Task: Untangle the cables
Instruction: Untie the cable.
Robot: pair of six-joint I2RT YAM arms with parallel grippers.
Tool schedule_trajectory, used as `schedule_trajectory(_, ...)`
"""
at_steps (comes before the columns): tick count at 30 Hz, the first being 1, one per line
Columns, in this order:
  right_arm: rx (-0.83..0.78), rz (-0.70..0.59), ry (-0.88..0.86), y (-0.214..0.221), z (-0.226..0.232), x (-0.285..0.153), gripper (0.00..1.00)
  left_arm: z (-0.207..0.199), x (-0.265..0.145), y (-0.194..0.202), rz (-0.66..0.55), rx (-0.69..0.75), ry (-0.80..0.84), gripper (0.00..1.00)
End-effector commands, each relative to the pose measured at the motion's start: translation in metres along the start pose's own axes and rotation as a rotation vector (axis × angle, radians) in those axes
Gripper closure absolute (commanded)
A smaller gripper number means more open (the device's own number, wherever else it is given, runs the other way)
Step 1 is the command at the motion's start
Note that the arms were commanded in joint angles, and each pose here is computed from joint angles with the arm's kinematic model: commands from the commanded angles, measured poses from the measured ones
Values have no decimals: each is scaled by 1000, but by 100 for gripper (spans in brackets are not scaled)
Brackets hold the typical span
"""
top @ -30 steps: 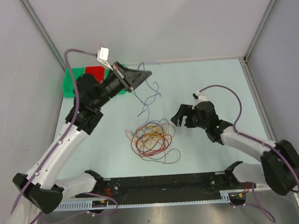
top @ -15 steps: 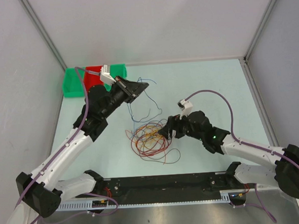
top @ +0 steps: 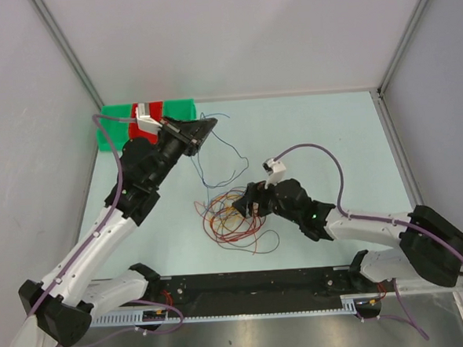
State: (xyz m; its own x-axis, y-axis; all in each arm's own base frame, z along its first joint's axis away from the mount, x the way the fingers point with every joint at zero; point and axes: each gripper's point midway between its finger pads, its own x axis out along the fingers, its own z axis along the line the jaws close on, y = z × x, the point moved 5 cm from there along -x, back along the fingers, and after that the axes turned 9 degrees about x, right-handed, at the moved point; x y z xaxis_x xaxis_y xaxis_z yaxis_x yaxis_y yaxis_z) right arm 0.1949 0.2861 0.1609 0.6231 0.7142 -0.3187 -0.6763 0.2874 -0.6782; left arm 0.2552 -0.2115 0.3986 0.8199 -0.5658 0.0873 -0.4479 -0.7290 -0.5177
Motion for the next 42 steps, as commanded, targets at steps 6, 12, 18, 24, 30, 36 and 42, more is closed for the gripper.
schedule_trajectory(6,-15,-120,-95,6,50,43,19,-16,-5,-27,-146,-143,53,100)
schedule_trajectory(12,-52,-164,-80,13,62,77,21,-13,-8,-28,-158,-152,39,100)
schedule_trajectory(18,-62,-181,-72,14,67,107,27,-7,-12,-30,-167,-156,27,100)
schedule_trajectory(24,-58,-189,-54,18,67,126,38,-5,-14,-33,-164,-168,23,100)
schedule_trajectory(30,-62,-169,-64,21,72,135,89,-4,-15,-36,-163,-168,19,100)
schedule_trajectory(36,-60,-82,50,34,53,130,100,-3,-17,-53,-201,-139,-2,100)
schedule_trajectory(42,-66,11,164,50,28,111,100,-18,-16,-87,-267,-93,19,100)
